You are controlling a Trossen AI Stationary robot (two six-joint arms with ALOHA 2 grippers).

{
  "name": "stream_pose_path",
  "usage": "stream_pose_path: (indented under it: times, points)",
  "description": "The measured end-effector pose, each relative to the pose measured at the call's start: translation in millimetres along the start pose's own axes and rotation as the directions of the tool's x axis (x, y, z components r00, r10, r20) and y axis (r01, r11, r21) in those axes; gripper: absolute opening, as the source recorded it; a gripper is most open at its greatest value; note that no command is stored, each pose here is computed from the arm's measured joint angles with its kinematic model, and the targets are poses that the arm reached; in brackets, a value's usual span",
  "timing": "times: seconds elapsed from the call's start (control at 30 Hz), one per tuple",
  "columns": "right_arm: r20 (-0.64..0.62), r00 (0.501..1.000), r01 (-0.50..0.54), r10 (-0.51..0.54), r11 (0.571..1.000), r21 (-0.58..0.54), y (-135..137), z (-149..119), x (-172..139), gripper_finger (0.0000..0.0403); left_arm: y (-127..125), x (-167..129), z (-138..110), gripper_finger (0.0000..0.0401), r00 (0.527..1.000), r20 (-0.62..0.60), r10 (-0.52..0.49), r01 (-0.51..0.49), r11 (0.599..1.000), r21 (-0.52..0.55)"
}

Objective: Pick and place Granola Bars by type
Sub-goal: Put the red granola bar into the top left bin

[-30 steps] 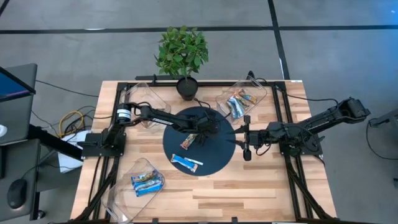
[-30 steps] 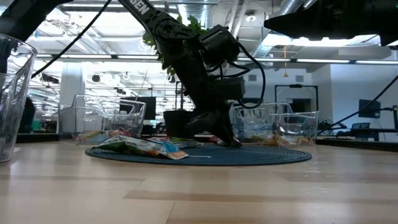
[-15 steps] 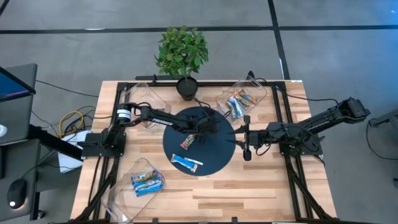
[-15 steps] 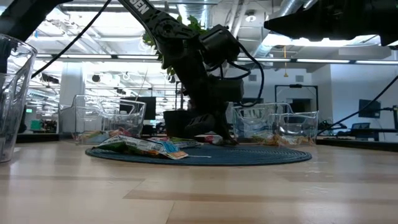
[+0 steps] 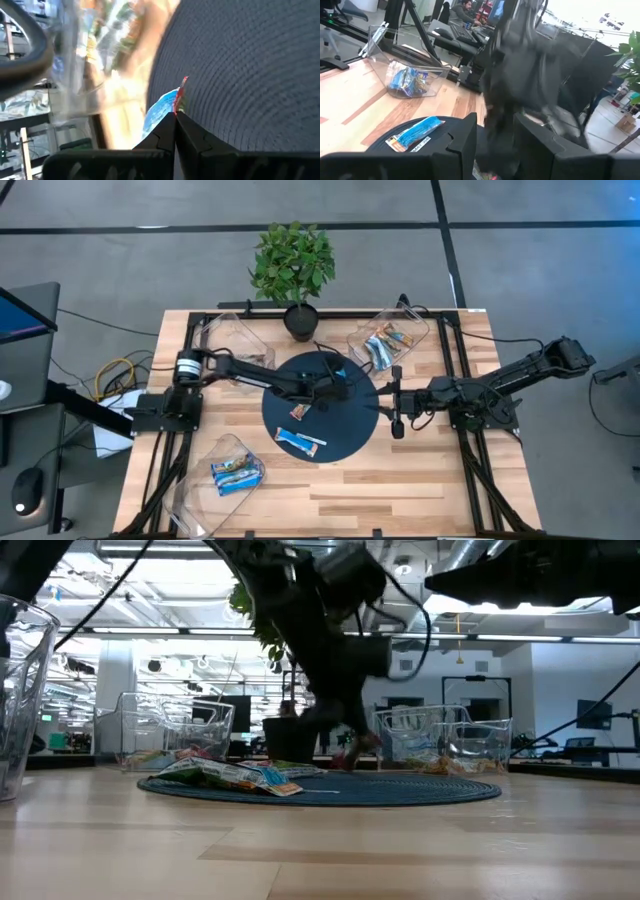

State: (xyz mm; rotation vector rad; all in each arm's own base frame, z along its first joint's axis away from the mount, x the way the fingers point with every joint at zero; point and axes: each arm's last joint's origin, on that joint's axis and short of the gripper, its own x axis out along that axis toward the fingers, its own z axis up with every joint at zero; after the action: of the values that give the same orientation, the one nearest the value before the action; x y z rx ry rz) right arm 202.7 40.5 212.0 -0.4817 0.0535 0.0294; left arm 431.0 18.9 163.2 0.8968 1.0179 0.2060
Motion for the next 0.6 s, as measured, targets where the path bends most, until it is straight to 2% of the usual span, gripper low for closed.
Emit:
stream_pose_path:
  times: [0.27, 0.6]
  points:
    - [-0.008, 1.0, -0.004, 0.004, 1.0, 0.021, 0, -1, 0, 0.0122, 25, -61, -2, 0.0, 0.998, -0.034, 0.052, -0.054, 0.998, -0.044]
    - [-0.01, 1.0, -0.005, 0.005, 0.999, 0.032, 0, -1, 0, 0.0122, 56, -141, -29, 0.0, 0.985, -0.119, 0.126, -0.141, 0.981, -0.134]
